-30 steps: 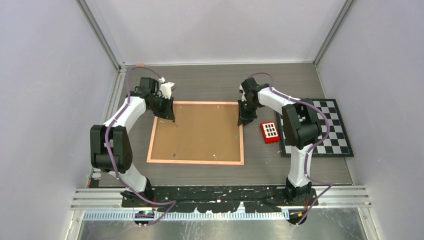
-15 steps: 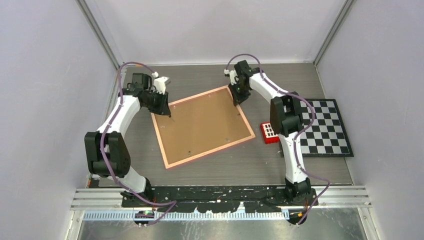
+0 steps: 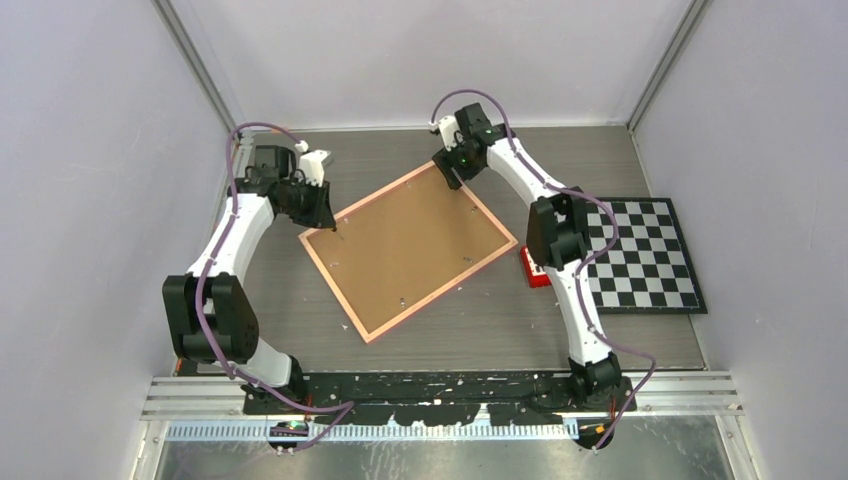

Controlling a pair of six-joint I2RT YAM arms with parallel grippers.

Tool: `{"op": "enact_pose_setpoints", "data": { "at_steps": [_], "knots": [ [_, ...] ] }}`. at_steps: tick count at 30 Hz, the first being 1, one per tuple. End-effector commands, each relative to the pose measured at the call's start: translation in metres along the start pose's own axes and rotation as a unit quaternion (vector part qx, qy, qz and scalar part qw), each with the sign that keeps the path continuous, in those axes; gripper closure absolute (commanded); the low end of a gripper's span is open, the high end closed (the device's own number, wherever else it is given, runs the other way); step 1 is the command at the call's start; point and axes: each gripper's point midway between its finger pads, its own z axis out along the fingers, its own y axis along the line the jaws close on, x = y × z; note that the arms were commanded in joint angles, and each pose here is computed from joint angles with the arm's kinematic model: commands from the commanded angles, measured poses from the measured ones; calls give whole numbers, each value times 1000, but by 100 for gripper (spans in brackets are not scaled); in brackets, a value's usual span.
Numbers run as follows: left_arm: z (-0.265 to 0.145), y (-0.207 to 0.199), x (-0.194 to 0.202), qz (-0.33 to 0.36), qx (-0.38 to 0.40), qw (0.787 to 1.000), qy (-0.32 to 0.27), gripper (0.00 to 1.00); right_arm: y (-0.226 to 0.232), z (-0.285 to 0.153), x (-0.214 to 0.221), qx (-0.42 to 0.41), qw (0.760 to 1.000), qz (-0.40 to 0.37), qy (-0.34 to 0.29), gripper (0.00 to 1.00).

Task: Take the photo out of the frame

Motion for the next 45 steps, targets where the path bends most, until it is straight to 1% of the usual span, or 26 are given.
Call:
{"op": "enact_pose_setpoints", "data": {
  "at_steps": [1, 2, 3, 4, 5, 7, 9, 11, 12, 15, 16, 19, 22, 25, 27, 30, 32, 38, 41, 45],
  "knots": [
    [-9, 2, -15, 13, -9, 999, -30, 100, -19, -82, -58, 70, 993, 41, -88, 20],
    [-8, 2, -17, 13, -10, 999, -33, 100, -16, -93, -55, 66, 992, 61, -89, 11],
    [-8, 3, -20, 13, -11, 999, -37, 100, -13, -103, -51, 66, 990, 87, -90, 8],
    [-8, 3, -22, 13, -12, 999, -40, 100, -8, -113, -49, 67, 984, 132, -95, 6],
    [-8, 4, -23, 14, -13, 999, -42, 100, -3, -122, -42, 65, 980, 164, -93, 1],
    [-7, 6, -25, 16, -15, 999, -45, 100, 8, -138, -24, 53, 968, 229, -82, 1],
    [-5, 9, -27, 14, -21, 999, -48, 100, 25, -150, -1, 3, 959, 278, -64, 0],
    [-4, 11, -28, 11, -25, 998, -52, 100, 43, -158, 21, -54, 944, 324, -41, 0],
    [-3, 12, -29, 10, -27, 998, -54, 100, 50, -159, 33, -67, 936, 345, -27, 0],
    [-2, 13, -29, 4, -31, 998, -57, 100, 60, -161, 66, -53, 927, 371, -1, 0],
    [-2, 13, -29, 2, -32, 998, -57, 100, 65, -159, 81, -49, 923, 382, 16, 0],
    [-2, 14, -28, 3, -34, 998, -54, 100, 80, -156, 109, -51, 906, 416, 53, 0],
    [-4, 14, -27, 3, -36, 998, -53, 100, 94, -149, 134, -55, 892, 441, 87, 2],
    [-5, 14, -25, 4, -40, 998, -50, 100, 101, -141, 148, -57, 883, 453, 113, 4],
    [-7, 15, -24, 5, -42, 998, -50, 100, 105, -135, 156, -58, 877, 459, 129, 8],
    [-7, 14, -22, 3, -43, 998, -49, 100, 110, -119, 171, -57, 863, 474, 166, 13],
    [-8, 14, -21, 2, -46, 998, -49, 100, 108, -110, 177, -49, 860, 476, 179, 14],
    [-13, 14, -20, 7, -52, 997, -54, 100, 92, -92, 171, -26, 868, 463, 176, 18],
    [-18, 23, -16, -2, -63, 996, -57, 100, 73, -83, 150, -9, 879, 455, 143, 22],
    [-19, 24, -13, -4, -64, 996, -54, 100, 53, -68, 122, 3, 885, 453, 112, 30]
  ]
}}
